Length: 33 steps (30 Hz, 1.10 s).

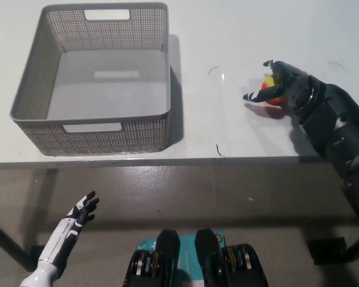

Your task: Use the right hand to pick up a tennis ball and put it into a container on the left side

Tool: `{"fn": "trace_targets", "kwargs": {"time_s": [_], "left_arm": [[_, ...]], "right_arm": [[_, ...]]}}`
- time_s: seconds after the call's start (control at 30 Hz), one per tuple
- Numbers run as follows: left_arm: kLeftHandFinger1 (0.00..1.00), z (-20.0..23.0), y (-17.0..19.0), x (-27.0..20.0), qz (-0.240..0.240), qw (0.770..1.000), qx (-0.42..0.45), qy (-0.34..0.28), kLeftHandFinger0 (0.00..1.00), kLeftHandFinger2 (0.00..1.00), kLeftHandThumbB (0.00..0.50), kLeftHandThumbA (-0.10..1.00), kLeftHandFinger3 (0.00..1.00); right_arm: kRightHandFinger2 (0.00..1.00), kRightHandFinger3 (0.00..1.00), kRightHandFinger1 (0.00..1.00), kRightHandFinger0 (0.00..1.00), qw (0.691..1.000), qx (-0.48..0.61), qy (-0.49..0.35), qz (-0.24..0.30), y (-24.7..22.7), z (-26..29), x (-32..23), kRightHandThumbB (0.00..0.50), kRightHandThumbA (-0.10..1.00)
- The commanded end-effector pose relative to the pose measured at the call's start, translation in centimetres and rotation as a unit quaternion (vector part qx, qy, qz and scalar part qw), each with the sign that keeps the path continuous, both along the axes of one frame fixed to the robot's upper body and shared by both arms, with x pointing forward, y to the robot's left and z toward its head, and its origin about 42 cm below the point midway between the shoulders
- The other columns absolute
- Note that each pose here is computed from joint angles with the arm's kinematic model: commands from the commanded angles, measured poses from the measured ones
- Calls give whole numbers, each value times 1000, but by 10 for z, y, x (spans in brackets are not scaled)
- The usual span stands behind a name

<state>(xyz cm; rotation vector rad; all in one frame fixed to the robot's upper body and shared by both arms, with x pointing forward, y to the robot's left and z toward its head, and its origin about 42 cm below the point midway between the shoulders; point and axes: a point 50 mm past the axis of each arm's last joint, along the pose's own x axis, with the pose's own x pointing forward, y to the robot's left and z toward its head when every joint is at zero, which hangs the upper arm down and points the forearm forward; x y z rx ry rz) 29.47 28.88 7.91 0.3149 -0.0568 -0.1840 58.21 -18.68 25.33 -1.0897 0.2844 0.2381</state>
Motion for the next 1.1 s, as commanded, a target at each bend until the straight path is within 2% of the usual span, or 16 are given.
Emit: {"fn": "trace_targets", "kwargs": {"time_s": [0.0, 0.47, 0.57, 0.63, 0.67, 0.7, 0.73, 0.77, 0.8, 0.83, 0.87, 0.9, 0.93, 0.97, 1.03, 1.07], "left_arm": [[1000, 19, 8, 6, -10, 999, 6, -37, 1000, 1000, 322, 1000, 1000], [1000, 22, 8, 10, -13, 999, 5, -45, 1000, 1000, 331, 1000, 1000], [1000, 23, 8, 10, -12, 999, 2, -45, 1000, 1000, 331, 1000, 1000], [1000, 22, 8, 11, -13, 999, 1, -47, 1000, 1000, 332, 1000, 1000], [1000, 22, 8, 11, -14, 999, 1, -48, 1000, 1000, 333, 1000, 1000], [1000, 25, 10, 14, -12, 999, 2, -53, 1000, 1000, 332, 1000, 1000], [1000, 27, 10, 15, -12, 998, 2, -57, 1000, 1000, 331, 1000, 1000], [1000, 26, 10, 15, -12, 998, 0, -56, 1000, 1000, 332, 1000, 1000], [1000, 27, 10, 15, -12, 998, 0, -56, 1000, 1000, 337, 1000, 1000], [1000, 27, 11, 15, -13, 998, 2, -56, 1000, 1000, 339, 1000, 1000], [1000, 30, 11, 18, -14, 998, 6, -60, 1000, 1000, 340, 1000, 1000], [1000, 30, 11, 19, -14, 998, 5, -60, 1000, 1000, 339, 1000, 1000], [1000, 30, 11, 20, -14, 998, 3, -60, 1000, 1000, 330, 1000, 1000], [1000, 30, 11, 20, -14, 998, 3, -61, 1000, 1000, 327, 1000, 1000], [1000, 30, 11, 20, -13, 998, 3, -60, 1000, 1000, 323, 1000, 1000], [1000, 30, 11, 20, -13, 998, 1, -60, 1000, 1000, 321, 1000, 1000]], "right_arm": [[1000, 1000, 1000, 1000, 1000, 6, -29, 1, 7, 25, 7, 471, 834], [1000, 1000, 1000, 1000, 1000, -11, -12, -5, -3, 15, 5, 430, 838], [1000, 1000, 1000, 1000, 1000, -17, -8, -1, -5, 9, 3, 406, 807], [1000, 1000, 1000, 1000, 1000, -21, -1, -3, -6, 7, 2, 352, 694], [1000, 1000, 1000, 868, 1000, -24, 3, -4, -7, 6, 2, 311, 538], [1000, 1000, 964, 793, 999, -35, -1, -8, -8, 8, 3, 303, 442], [1000, 1000, 930, 769, 999, -45, -4, -12, -8, 9, 3, 292, 389], [1000, 1000, 1000, 855, 999, -51, -9, -14, -9, 8, 3, 280, 298], [1000, 1000, 972, 845, 998, -52, -18, -20, -11, 6, 2, 204, 118], [770, 916, 691, 601, 997, -41, -43, -39, -14, 3, 1, 223, -76], [565, 692, 464, 374, 996, -24, -69, -55, -16, 5, 2, 203, -99], [426, 526, 334, 221, 994, -10, -88, -60, -18, 4, 1, 185, -100], [361, 441, 288, 186, 993, -2, -102, -63, -20, 4, 1, 175, -100], [384, 404, 345, 213, 992, 5, -109, -69, -22, 3, 1, 168, -100], [400, 416, 362, 260, 990, 15, -116, -75, -24, 3, 0, 170, -100], [373, 456, 318, 217, 989, 19, -125, -74, -25, 3, 0, 175, -100]]}}
